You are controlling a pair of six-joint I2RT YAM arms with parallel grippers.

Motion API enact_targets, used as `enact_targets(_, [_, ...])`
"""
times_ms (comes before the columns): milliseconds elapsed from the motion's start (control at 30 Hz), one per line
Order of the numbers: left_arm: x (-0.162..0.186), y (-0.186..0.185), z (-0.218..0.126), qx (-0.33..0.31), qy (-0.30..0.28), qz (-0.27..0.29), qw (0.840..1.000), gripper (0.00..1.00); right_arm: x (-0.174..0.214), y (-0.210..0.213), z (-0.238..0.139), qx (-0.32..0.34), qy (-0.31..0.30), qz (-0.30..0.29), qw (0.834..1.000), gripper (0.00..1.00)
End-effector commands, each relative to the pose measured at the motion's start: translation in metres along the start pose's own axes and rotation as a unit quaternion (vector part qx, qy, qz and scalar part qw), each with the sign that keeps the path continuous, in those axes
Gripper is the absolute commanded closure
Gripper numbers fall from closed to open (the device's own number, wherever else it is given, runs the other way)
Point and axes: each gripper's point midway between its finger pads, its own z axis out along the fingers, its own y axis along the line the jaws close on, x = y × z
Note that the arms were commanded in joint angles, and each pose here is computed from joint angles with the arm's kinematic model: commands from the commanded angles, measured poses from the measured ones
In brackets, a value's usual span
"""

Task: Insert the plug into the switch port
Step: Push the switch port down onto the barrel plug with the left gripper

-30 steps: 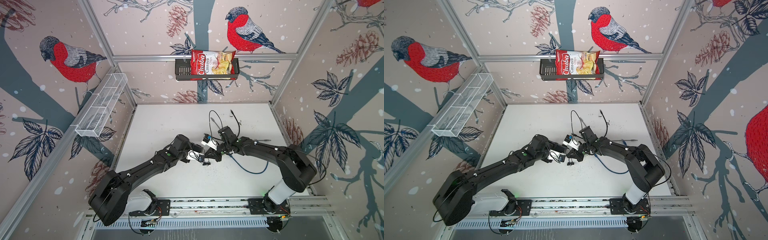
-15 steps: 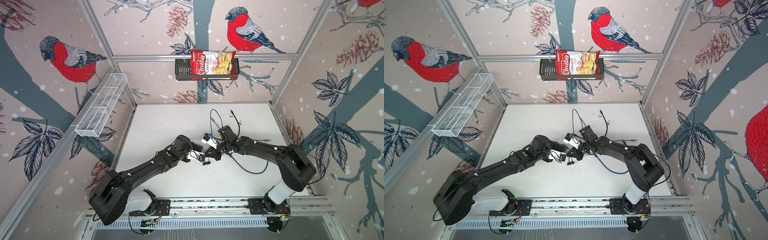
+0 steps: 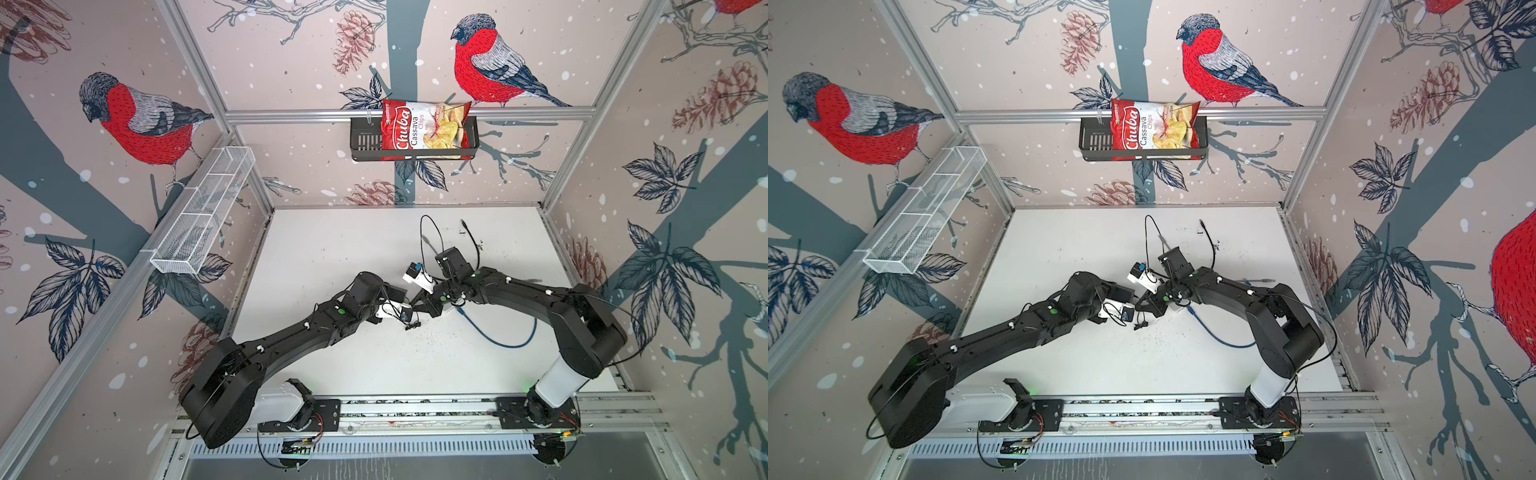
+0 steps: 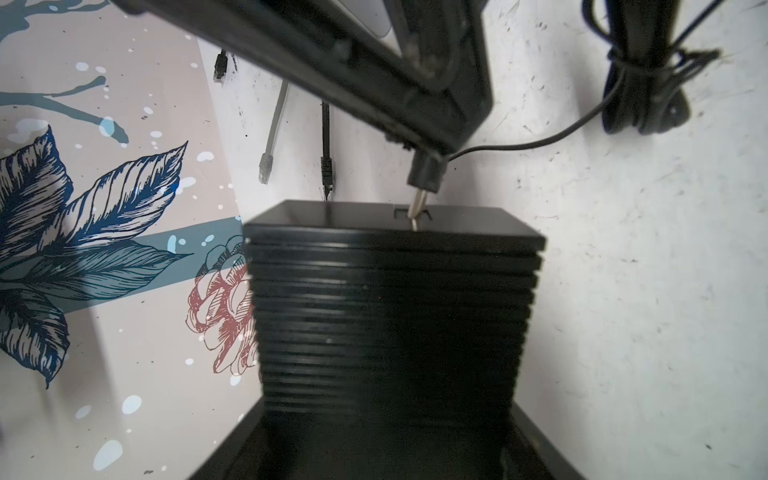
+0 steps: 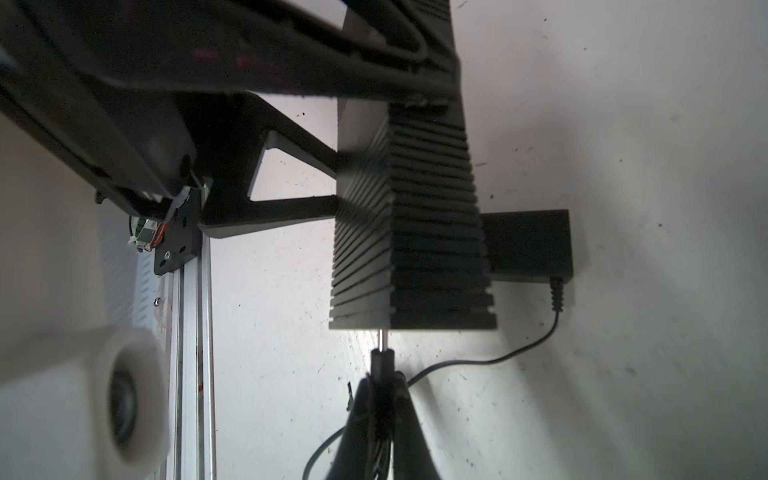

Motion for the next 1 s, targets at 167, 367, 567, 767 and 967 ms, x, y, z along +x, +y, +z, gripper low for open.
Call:
enact_targets(167, [-0.053,-0.009,-0.011,0.016,-0.137,0.026,0.99,0.56,-0.046,0.004,-0.011,-0.015,-0.054,-0.125,0.991,1.0])
enact_targets(367, [-0.06,-0.002,-0.014,0.002,-0.151,0.02,0.988,0.57,-0.051,0.001,-0.009,-0.02,-0.063,-0.122,0.99,1.0])
enact_targets(567, [-0.075,-0.001,-0.013,0.002,-0.176,0.027,0.984,0.57,-0.064,0.002,-0.007,-0.029,-0.084,-0.124,0.988,1.0])
enact_targets(767, [-0.087,-0.005,-0.007,0.016,-0.188,0.031,0.981,0.58,-0.077,0.002,-0.007,-0.029,-0.099,-0.128,0.986,1.0])
enact_targets(967, [-0.091,-0.003,-0.006,0.004,-0.192,0.023,0.981,0.58,-0.08,0.002,-0.006,-0.03,-0.11,-0.123,0.986,1.0])
